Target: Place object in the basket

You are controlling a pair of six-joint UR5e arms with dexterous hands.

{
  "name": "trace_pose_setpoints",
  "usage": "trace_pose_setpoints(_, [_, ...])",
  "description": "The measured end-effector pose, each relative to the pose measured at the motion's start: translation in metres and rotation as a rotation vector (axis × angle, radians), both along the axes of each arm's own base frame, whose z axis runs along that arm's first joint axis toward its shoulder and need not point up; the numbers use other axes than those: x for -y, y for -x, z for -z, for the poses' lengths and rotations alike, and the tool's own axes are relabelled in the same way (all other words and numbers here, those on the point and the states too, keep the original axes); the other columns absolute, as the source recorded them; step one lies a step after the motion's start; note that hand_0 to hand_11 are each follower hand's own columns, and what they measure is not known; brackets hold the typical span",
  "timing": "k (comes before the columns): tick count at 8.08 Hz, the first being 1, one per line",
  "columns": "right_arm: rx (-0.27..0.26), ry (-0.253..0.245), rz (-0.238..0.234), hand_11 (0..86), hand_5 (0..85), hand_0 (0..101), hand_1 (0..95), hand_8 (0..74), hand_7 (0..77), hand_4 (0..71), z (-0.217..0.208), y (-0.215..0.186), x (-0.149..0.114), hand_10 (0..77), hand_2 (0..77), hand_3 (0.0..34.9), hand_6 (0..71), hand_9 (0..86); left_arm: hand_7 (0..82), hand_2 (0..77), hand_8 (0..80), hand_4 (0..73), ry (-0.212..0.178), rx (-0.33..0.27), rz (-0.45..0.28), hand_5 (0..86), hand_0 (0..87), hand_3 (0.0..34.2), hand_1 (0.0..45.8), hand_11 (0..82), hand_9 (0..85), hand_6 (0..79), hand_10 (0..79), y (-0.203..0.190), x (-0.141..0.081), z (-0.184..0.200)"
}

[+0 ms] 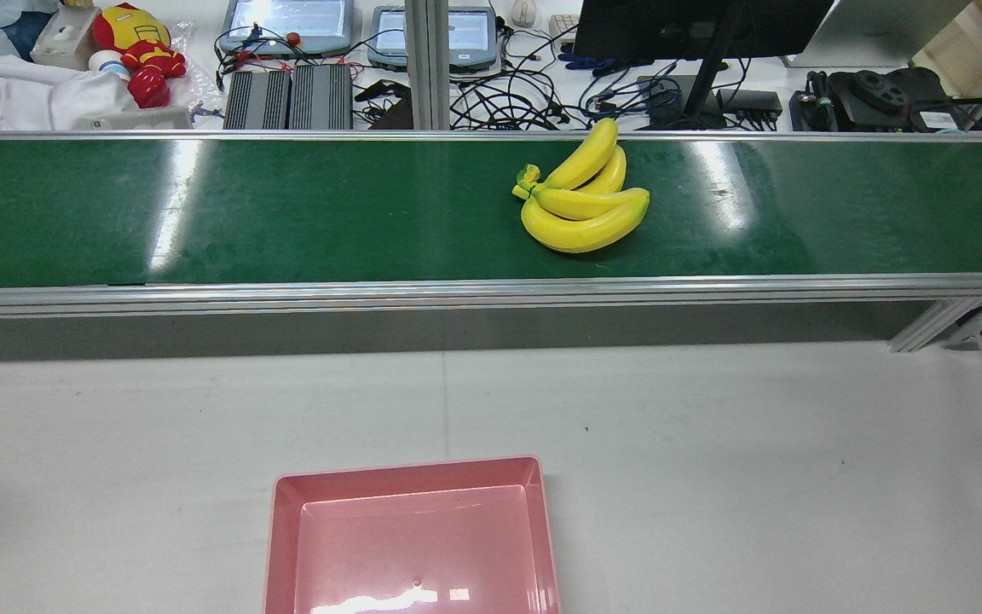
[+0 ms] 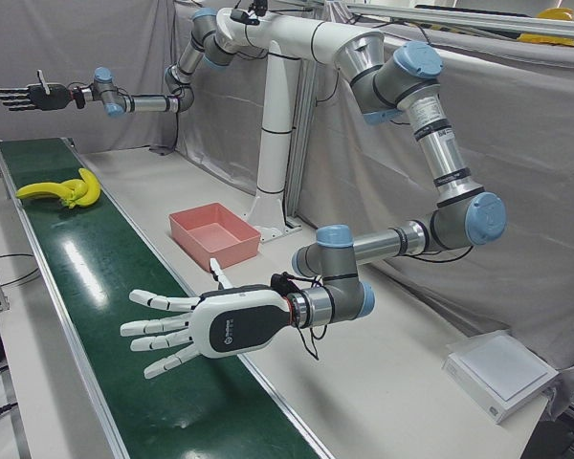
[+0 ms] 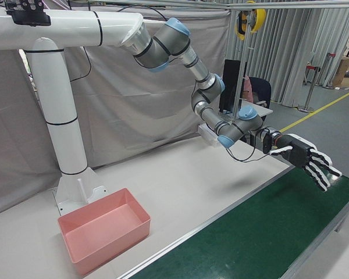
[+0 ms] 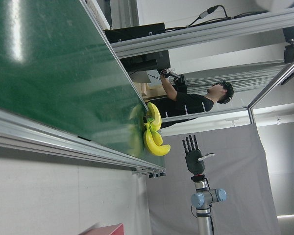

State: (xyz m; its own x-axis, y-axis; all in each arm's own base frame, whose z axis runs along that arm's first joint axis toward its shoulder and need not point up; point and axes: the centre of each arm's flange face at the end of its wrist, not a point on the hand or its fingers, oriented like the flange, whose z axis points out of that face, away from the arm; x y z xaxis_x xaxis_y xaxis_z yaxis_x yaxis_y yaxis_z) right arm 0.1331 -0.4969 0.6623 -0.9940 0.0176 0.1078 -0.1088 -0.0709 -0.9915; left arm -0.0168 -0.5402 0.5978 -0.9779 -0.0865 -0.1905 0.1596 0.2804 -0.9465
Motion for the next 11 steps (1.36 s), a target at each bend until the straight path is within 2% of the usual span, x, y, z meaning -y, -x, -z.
trace_pose_setpoints(1, [0.000,0.000,0.000,0.0,0.0,0,0.0,0.0,0.5,0.0,0.000,0.000,0.000,0.0,0.5,0.0,0.0,0.0,6.5,0.0,9.8,6.0,-0.007,-0.001,0.022,19.1,58.1,21.4,15.8,7.1,11.4,0.5,3.3,0.015,-0.001,0.004])
trace_pose_setpoints(3, [0.000,0.000,0.000,0.0,0.0,0,0.0,0.0,0.5,0.0,0.000,0.000,0.000,0.0,0.5,0.0,0.0,0.0,6.5,0.0,9.8,7.1,-0.020,0.000,0.055,19.6,58.0,19.5,15.3,7.1,11.4,0.5,3.3,0.039,-0.003,0.010])
trace_pose_setpoints(5, [0.000,0.000,0.000,0.0,0.0,0,0.0,0.0,0.5,0.0,0.000,0.000,0.000,0.0,0.5,0.0,0.0,0.0,6.5,0.0,9.8,7.1,-0.021,0.001,0.060,19.6,58.0,19.3,15.3,7.1,11.4,0.5,3.3,0.042,-0.005,0.011])
trace_pose_setpoints(6, [0.000,0.000,0.000,0.0,0.0,0,0.0,0.0,0.5,0.0,0.000,0.000,0.000,0.0,0.5,0.0,0.0,0.0,6.5,0.0,9.8,7.1,-0.021,0.001,0.060,19.6,57.9,17.9,15.8,7.1,11.4,0.0,3.3,0.042,-0.005,0.011])
trace_pose_setpoints(10, [0.000,0.000,0.000,0.0,0.0,0,0.0,0.0,0.5,0.0,0.000,0.000,0.000,0.0,0.5,0.0,0.0,0.0,6.5,0.0,9.8,7.1,-0.022,0.006,0.061,20.2,57.5,19.5,15.8,8.2,11.4,0.5,3.8,0.041,-0.005,0.012])
trace_pose_setpoints(11, [0.000,0.001,0.000,0.0,0.0,0,0.0,0.0,0.5,0.0,0.000,0.000,0.000,0.0,0.5,0.0,0.0,0.0,6.5,0.0,9.8,4.9,-0.022,0.007,0.060,20.2,57.6,19.5,15.3,8.2,11.4,0.5,3.8,0.041,-0.005,0.011])
